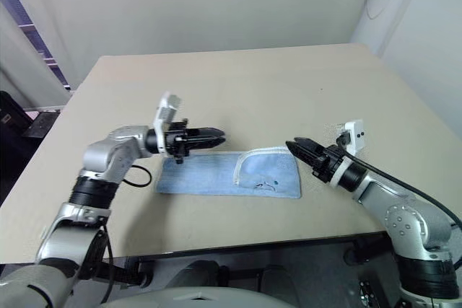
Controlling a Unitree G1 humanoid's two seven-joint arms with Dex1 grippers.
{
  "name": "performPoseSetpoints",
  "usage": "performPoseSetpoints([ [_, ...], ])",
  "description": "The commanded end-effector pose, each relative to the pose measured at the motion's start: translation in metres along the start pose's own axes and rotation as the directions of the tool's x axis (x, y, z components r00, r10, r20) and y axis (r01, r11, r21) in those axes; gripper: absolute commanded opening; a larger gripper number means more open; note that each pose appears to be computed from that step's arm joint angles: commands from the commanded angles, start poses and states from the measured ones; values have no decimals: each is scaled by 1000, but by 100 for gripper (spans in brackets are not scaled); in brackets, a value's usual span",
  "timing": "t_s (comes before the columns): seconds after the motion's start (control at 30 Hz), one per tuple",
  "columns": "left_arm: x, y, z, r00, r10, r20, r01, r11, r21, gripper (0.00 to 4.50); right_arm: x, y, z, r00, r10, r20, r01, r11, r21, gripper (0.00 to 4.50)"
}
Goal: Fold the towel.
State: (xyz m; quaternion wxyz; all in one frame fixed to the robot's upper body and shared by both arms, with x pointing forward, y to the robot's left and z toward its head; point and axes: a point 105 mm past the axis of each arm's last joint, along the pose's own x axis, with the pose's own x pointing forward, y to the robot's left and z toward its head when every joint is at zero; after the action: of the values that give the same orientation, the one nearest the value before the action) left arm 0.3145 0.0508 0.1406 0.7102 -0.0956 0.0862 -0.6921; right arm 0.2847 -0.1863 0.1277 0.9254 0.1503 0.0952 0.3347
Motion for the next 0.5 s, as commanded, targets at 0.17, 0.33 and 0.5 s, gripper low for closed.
performPoseSetpoints([
  [0.17,38,-3,-41,989,-71,-132,73,997,13,0,22,5,-26,998,61,-26,-61,998,-12,3],
  [0.33,63,-1,-92,963,-30,-266,41,999,36,0,32,-10,-72,987,5,-163,-12,999,-43,3],
  [0.5,71,-9,-107,953,-29,-303,49,997,59,0,36,-17,-94,974,-23,-223,5,997,-82,3],
])
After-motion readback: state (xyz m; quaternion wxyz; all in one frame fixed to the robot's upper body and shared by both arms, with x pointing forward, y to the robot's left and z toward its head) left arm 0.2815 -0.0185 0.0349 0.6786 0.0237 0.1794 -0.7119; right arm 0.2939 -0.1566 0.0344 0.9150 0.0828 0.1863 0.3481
